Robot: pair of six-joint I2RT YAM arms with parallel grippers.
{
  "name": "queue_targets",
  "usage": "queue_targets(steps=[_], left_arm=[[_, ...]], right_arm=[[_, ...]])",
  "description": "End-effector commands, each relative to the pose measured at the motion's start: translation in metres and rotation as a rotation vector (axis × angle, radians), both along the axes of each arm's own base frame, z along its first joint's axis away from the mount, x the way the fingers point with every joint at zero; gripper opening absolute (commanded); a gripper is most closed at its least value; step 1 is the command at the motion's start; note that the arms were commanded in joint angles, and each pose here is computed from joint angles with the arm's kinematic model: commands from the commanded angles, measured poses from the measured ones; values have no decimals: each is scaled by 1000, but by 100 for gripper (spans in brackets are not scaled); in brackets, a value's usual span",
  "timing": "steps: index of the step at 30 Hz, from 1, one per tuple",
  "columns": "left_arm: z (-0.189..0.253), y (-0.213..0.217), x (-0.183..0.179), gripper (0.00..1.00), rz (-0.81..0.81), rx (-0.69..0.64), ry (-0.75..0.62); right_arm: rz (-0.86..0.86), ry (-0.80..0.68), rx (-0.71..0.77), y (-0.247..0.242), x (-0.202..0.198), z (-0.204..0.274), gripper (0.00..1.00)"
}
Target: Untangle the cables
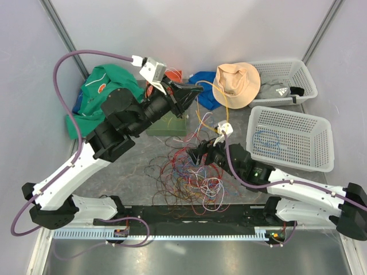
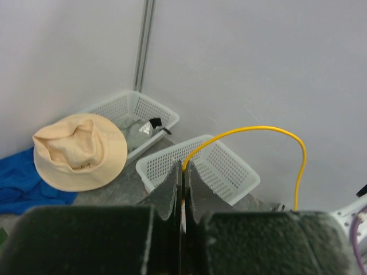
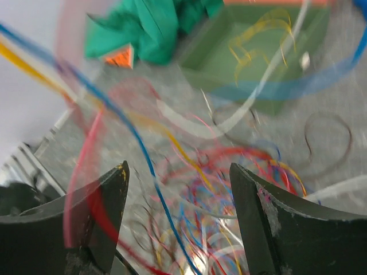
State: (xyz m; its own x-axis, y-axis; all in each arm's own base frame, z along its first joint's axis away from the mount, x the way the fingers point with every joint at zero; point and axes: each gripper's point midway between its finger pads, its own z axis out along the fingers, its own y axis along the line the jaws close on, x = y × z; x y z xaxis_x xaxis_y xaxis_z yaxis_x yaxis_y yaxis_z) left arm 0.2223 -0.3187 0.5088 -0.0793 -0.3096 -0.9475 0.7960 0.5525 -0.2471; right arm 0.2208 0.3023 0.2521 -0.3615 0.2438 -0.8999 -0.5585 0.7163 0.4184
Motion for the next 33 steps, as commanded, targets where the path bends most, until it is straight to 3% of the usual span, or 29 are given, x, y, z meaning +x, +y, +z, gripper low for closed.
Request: queue_targets(steps=[1, 11, 17, 27, 33], left_arm=[[65, 19, -13, 2, 7, -81, -125], [159, 53, -28, 2, 64, -189, -295], [192, 75, -37, 2, 104, -239, -363], [161, 56, -19, 2, 114, -155, -301], [148, 46, -12, 2, 108, -127, -269]], right_arm=[[4, 51, 41, -4, -9, -29, 79], [-54, 175, -27, -34, -22, -97, 80], [-57, 207, -32, -45, -31, -105, 94], [3, -99, 207, -63, -40, 53, 98], [29, -220, 181, -49, -32, 100, 98]])
